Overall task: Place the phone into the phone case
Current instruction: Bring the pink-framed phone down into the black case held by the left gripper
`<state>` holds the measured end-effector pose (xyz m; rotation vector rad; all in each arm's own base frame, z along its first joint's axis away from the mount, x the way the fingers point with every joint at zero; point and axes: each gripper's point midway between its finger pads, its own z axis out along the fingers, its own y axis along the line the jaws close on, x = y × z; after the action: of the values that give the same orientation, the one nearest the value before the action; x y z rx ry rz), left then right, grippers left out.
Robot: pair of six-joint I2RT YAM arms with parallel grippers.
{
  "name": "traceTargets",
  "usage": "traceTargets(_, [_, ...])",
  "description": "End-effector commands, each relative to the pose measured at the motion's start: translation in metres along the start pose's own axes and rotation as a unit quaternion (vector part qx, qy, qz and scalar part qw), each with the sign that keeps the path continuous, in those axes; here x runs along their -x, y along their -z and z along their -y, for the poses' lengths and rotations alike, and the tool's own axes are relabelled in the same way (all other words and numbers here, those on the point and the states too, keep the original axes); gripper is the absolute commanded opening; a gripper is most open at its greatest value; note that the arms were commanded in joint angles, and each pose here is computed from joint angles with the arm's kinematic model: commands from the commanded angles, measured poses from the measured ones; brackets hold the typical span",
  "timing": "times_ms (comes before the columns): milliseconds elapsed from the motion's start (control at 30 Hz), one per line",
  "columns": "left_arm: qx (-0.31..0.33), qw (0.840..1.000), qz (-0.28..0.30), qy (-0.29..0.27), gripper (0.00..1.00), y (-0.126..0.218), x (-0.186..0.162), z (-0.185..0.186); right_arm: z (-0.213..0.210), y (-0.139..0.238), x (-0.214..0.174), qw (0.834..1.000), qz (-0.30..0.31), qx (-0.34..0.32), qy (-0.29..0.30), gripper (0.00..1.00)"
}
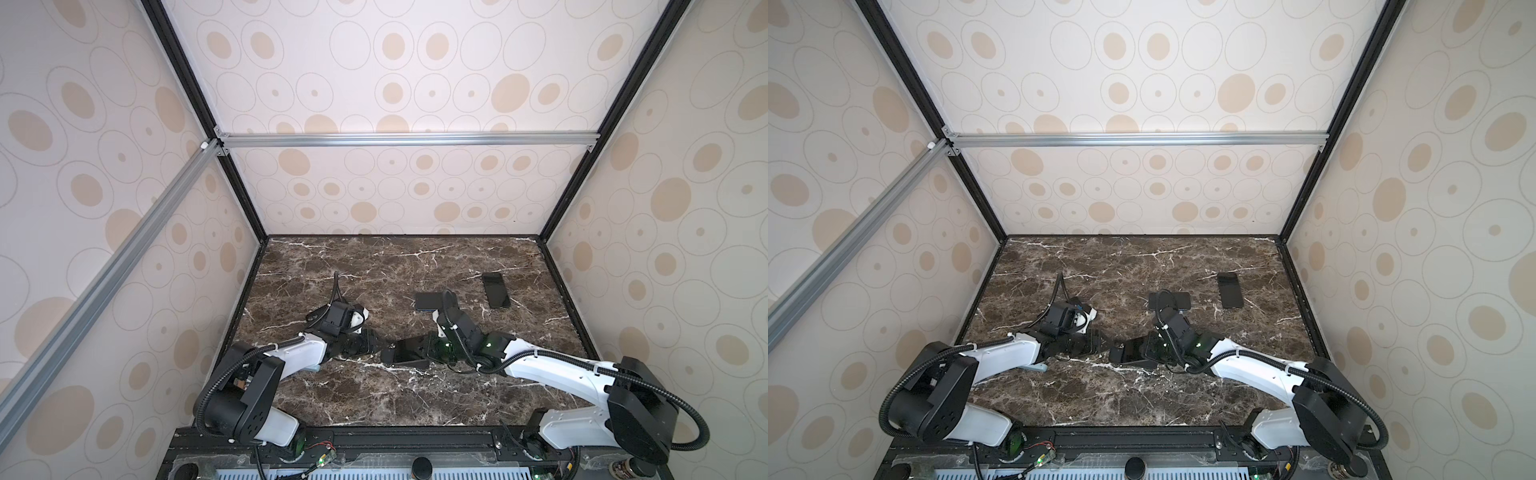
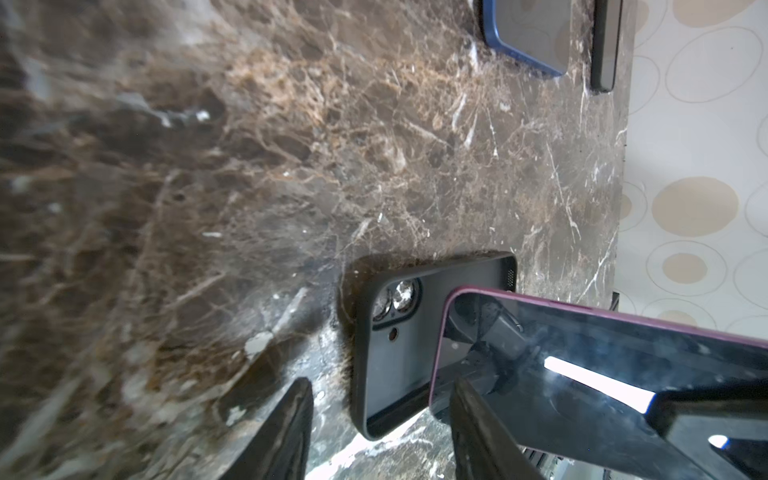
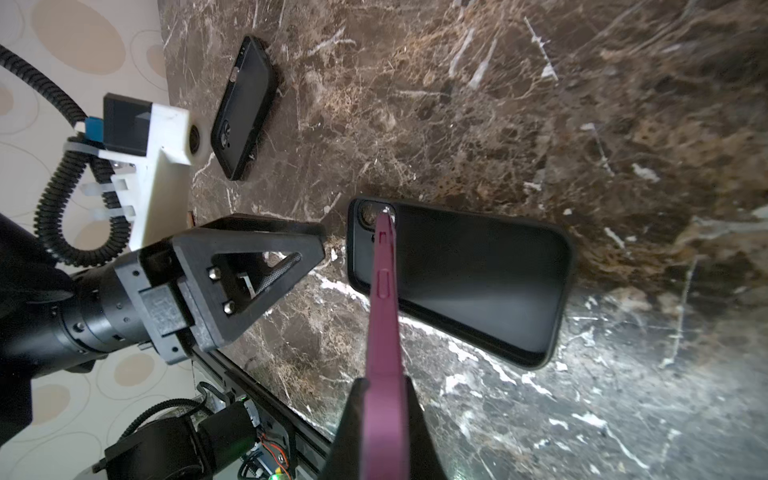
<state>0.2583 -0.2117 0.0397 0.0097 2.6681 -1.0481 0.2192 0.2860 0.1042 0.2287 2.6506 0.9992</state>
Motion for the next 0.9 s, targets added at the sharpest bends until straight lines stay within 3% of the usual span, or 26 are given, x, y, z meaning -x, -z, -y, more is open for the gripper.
traceTargets(0, [-0.018, 1.0, -0.012, 0.008, 0.52, -0.005, -0.005, 0.002, -0.008, -0.004, 0.006, 0.999, 0.001, 0.035, -0.035, 0.0])
traceTargets(300, [-0.034, 0.999, -0.037, -0.001, 0.51, -0.016, -0.016, 0.016, 0.021, -0.006, 0.007, 0.997, -0.016, 0.021, -0.075, 0.0])
traceTargets(433, [-0.045, 0.997, -0.054, -0.009, 0.51, -0.024, -0.023, 0.03, 0.029, -0.011, 0.004, 0.995, -0.052, 0.03, -0.085, 0.0])
traceTargets(633, [-0.065, 0.996, -0.059, 0.0, 0.51, -0.029, -0.029, 0.042, 0.035, -0.016, -0.001, 0.992, -0.097, 0.051, -0.063, 0.0])
traceTargets(767, [-0.004, 0.999, -0.037, 0.007, 0.52, -0.031, -0.021, 0.017, 0.039, -0.012, -0.006, 0.986, -0.147, 0.063, -0.042, 0.0])
traceTargets(867, [0.004, 0.999, -0.031, 0.009, 0.52, -0.036, -0.017, 0.012, 0.037, -0.008, -0.009, 0.984, -0.169, 0.061, -0.004, 0.0])
